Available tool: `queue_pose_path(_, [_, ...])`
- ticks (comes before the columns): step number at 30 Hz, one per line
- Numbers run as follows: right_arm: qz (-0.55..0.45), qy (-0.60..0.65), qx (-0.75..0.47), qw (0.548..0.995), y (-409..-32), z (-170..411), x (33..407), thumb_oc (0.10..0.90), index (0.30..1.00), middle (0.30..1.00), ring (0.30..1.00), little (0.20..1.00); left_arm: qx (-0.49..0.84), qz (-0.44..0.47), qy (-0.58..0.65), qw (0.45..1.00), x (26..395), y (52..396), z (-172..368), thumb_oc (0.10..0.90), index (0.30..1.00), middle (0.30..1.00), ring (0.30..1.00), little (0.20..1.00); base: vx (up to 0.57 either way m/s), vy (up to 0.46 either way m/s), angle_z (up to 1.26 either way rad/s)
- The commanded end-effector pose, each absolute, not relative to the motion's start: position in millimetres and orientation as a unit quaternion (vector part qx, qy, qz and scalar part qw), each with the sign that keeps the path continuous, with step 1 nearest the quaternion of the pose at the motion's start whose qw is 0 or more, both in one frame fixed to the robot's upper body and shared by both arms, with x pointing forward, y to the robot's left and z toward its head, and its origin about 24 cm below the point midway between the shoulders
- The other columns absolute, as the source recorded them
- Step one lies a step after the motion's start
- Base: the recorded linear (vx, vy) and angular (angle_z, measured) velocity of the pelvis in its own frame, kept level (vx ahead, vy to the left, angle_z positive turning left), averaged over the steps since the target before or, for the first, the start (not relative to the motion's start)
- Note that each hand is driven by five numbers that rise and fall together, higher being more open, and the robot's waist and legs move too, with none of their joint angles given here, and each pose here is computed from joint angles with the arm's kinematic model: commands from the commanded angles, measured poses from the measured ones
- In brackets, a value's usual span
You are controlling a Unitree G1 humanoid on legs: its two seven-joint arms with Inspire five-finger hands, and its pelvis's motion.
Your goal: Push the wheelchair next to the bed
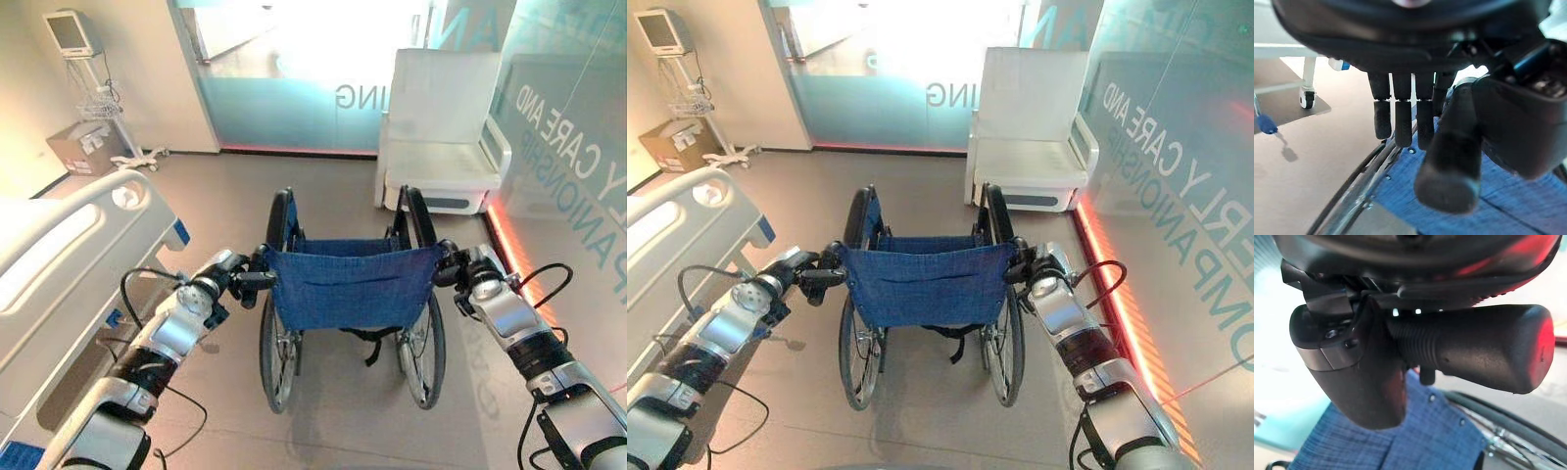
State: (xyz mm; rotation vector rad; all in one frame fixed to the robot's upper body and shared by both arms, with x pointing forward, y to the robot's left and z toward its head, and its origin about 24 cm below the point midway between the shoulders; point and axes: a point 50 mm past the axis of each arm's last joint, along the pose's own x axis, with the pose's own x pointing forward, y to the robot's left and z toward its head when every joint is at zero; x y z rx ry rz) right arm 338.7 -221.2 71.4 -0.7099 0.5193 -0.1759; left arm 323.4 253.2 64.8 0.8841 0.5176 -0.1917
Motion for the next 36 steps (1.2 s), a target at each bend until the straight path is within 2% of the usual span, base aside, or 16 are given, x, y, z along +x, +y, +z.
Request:
queue_pose_path(1, [-0.010, 0.132, -0.397, 0.908, -193.5, 94.9, 352.9, 0.400, 0.300, 0.300, 0.300, 0.300, 0.387, -0.129, 0.291, 0.865, 321.0, 256.1, 49.0, 0.400, 0.300, 0.300, 0.300, 0.300, 0.04, 0.204, -0.15])
queue_pose_path(7, [-0.026, 0.119, -0.395, 0.911, -209.2, 102.3, 356.2, 0.400, 0.300, 0.300, 0.300, 0.300, 0.360, -0.113, 0.254, 0.890, 335.5, 251.0, 66.9, 0.400, 0.300, 0.300, 0.300, 0.300, 0.11, 0.028, 0.06])
queue_pose_path(17, [-0.041, 0.118, -0.404, 0.906, -233.5, 123.6, 367.1, 0.400, 0.300, 0.300, 0.300, 0.300, 0.347, -0.130, 0.237, 0.898, 334.7, 226.3, 47.0, 0.400, 0.300, 0.300, 0.300, 0.300, 0.25, -0.210, 0.44])
queue_pose_path(22, [-0.029, 0.100, -0.394, 0.913, -217.9, 128.2, 370.3, 0.400, 0.300, 0.300, 0.300, 0.300, 0.339, -0.124, 0.257, 0.896, 322.3, 230.9, 29.1, 0.400, 0.300, 0.300, 0.300, 0.300, 0.33, -0.304, 0.36])
queue_pose_path(25, [-0.030, 0.056, -0.409, 0.910, -209.4, 139.1, 370.0, 0.400, 0.300, 0.300, 0.300, 0.300, 0.316, -0.093, 0.239, 0.914, 322.4, 236.7, 29.0, 0.400, 0.300, 0.300, 0.300, 0.300, 0.25, -0.229, 0.10])
queue_pose_path(36, [-0.025, 0.035, -0.439, 0.897, -206.7, 146.3, 371.4, 0.400, 0.300, 0.300, 0.300, 0.300, 0.286, -0.047, 0.181, 0.940, 321.9, 243.1, 37.8, 0.400, 0.300, 0.300, 0.300, 0.300, 0.28, -0.142, -0.03])
